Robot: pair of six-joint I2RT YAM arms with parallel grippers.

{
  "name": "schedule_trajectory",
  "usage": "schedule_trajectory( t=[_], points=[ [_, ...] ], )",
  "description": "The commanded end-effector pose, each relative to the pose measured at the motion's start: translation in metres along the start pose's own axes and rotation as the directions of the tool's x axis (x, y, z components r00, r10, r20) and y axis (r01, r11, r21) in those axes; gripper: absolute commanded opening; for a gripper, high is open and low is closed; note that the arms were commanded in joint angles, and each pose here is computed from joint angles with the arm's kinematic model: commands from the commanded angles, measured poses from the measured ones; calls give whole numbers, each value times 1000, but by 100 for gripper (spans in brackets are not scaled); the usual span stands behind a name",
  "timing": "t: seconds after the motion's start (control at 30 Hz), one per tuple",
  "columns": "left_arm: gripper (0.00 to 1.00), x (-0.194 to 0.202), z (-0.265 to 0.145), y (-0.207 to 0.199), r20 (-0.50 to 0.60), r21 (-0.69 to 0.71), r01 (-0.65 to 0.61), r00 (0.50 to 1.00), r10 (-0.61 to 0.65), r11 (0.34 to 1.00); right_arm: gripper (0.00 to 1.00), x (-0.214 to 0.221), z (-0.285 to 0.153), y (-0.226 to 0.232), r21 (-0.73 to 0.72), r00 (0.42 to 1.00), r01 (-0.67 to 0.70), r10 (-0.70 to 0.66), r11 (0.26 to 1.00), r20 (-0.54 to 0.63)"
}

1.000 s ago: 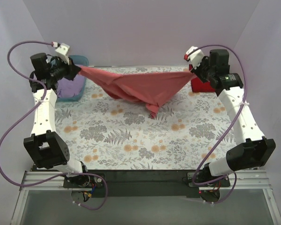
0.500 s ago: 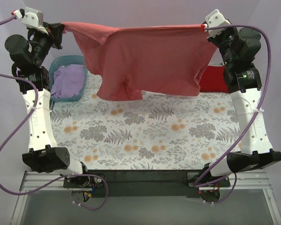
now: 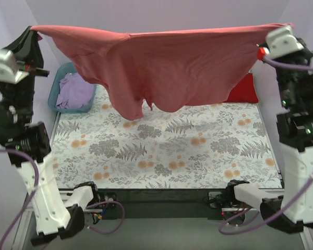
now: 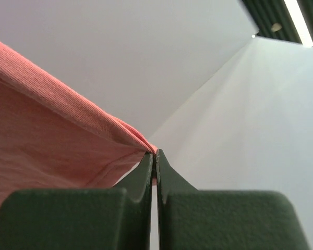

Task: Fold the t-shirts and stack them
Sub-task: Flatten the tshirt out

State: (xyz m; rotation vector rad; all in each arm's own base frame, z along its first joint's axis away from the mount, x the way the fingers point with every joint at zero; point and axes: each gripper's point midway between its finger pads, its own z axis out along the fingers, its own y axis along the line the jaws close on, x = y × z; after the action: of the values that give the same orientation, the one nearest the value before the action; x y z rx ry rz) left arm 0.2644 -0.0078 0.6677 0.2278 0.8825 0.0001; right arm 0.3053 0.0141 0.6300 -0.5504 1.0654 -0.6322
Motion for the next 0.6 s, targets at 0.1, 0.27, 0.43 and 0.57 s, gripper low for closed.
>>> schedule_trajectory(
  t=[0.1, 0.27, 0.43, 0.57],
  points=[
    [0, -107, -57, 12, 180, -204, -164, 963, 202, 965, 1, -62, -91, -87, 230, 985, -38, -2, 972, 174],
    [0, -143, -72, 13, 199, -251, -206, 945, 259, 946, 1, -73, -108, -106, 291, 978, 28, -86, 956, 188],
    [0, -107, -70, 2, 102, -164, -224, 965, 242, 961, 1, -41, -83, -59, 179, 984, 92, -117, 980, 132],
    [0, -32, -76, -25, -53, 11, -146, 988, 147, 989, 1, 6, -68, 1, 41, 991, 120, -122, 992, 58]
  ],
)
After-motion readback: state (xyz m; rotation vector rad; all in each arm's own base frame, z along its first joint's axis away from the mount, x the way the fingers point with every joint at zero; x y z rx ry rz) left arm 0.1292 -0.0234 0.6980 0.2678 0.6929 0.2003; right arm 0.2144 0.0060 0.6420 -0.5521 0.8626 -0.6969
